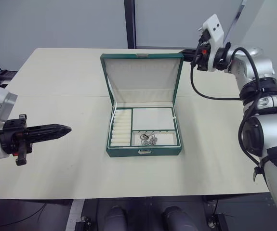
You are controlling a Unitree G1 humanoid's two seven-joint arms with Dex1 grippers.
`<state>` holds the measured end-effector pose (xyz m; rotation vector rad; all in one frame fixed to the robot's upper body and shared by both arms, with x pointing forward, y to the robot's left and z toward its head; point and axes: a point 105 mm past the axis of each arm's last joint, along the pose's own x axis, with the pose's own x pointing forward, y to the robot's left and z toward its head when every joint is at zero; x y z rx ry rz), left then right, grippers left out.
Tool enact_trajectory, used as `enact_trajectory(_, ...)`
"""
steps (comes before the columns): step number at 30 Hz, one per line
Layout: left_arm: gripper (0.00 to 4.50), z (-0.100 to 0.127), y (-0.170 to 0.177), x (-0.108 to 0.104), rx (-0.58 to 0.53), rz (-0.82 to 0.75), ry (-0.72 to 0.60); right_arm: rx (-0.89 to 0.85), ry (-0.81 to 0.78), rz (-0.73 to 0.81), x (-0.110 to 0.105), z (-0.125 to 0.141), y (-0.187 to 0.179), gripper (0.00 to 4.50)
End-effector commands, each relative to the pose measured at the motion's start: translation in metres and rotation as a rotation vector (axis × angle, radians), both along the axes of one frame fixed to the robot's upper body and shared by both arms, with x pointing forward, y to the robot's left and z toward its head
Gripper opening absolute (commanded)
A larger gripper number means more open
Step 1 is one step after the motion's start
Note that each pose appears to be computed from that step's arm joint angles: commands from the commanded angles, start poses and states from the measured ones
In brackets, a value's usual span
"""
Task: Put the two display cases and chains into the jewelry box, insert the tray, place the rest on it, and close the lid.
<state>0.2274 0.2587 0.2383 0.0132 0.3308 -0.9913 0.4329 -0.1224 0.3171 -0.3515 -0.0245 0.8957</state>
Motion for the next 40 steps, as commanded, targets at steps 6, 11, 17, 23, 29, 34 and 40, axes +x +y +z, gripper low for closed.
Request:
enact_trajectory(6,0.0,0.012,0.007,0.001,0.037,0.007,-0.052,-0.037,0.024,0.139,-0.079,-0.003,0.005,0.02)
enact_trajectory(11,0.0,0.012,0.008,0.004,0.041,-0.002,-0.049,-0.079,0.132,0.14,-0.122,-0.035,0.004,0.02)
enact_trajectory(17,0.0,0.008,0.013,0.006,0.054,-0.002,-0.034,-0.085,0.214,0.071,-0.153,-0.057,-0.016,0.02)
enact_trajectory(23,0.0,-0.008,0.035,0.017,0.092,0.162,-0.065,-0.04,0.284,-0.125,-0.167,-0.089,-0.064,0.02)
enact_trajectory(29,0.0,-0.046,0.057,0.021,0.245,0.387,-0.146,0.021,0.423,-0.227,-0.196,-0.137,-0.092,0.02)
enact_trajectory(34,0.0,-0.059,0.063,0.014,0.241,0.44,-0.121,0.035,0.462,-0.23,-0.204,-0.149,-0.094,0.8)
enact_trajectory(40,0.0,-0.057,0.055,0.014,0.244,0.429,-0.141,0.037,0.463,-0.241,-0.202,-0.153,-0.098,2.45)
